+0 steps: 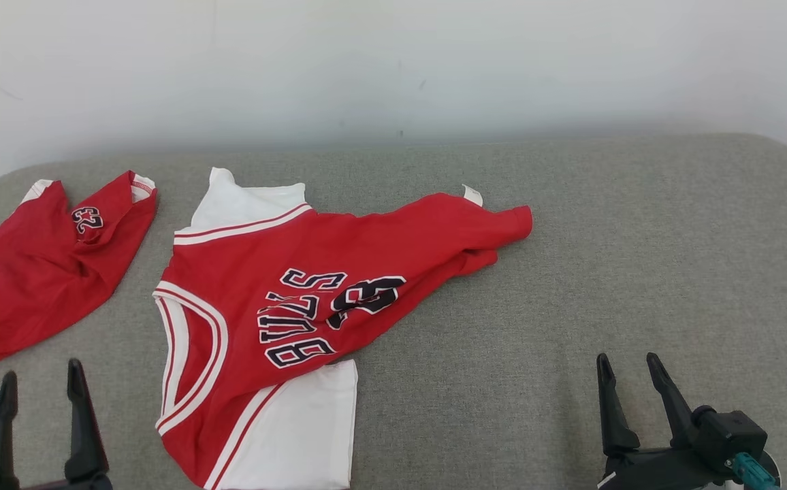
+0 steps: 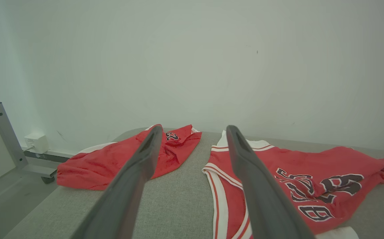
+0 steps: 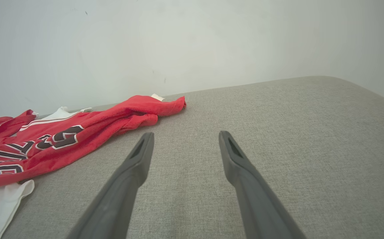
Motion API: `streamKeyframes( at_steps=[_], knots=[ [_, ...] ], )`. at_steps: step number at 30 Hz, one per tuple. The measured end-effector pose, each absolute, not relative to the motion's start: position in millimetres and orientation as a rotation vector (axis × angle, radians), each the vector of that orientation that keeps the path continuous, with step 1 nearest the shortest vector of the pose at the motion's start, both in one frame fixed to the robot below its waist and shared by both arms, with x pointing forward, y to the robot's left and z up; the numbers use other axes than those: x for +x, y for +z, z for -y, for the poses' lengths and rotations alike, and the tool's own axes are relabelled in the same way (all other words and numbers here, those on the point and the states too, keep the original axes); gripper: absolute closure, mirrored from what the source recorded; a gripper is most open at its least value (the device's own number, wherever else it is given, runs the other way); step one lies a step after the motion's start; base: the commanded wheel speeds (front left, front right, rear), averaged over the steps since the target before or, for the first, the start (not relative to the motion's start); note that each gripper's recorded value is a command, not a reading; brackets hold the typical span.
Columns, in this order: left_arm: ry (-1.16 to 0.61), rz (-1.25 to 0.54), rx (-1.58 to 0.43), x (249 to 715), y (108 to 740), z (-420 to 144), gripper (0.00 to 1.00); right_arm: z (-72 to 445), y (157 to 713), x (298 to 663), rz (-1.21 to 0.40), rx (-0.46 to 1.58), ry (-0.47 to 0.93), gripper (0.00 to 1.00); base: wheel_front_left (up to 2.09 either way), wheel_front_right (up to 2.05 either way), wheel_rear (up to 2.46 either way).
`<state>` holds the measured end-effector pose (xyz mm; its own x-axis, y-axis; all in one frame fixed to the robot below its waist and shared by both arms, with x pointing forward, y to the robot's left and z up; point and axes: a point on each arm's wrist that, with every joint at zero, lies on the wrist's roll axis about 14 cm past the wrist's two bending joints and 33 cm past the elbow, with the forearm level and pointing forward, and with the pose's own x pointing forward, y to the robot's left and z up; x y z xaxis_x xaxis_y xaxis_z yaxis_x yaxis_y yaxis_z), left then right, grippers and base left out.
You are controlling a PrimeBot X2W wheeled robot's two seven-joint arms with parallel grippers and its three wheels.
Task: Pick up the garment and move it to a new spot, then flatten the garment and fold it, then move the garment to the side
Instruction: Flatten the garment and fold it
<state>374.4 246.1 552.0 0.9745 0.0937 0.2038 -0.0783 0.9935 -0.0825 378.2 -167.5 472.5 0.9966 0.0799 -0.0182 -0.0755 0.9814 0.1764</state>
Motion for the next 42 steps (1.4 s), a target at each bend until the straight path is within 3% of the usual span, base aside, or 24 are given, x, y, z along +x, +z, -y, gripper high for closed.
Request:
streamKeyframes(
  at_steps=[15,30,42],
  knots=[
    [0.089,0.119,-0.080,359.7,516.7,-233.4,0.00,152.1,461.2,386.3,-0.064,0.167,0.123,0.00,0.00,0.00,0.00],
    [0.063,0.111,-0.086,374.4,513.4,-224.1,0.00,110.1,459.7,473.2,-0.121,0.035,0.285,0.00,0.00,0.00,0.00],
    [0.093,0.078,-0.087,372.5,504.3,-231.7,0.00,93.1,429.5,520.0,-0.253,0.054,0.291,0.00,0.00,0.00,0.00]
  ],
)
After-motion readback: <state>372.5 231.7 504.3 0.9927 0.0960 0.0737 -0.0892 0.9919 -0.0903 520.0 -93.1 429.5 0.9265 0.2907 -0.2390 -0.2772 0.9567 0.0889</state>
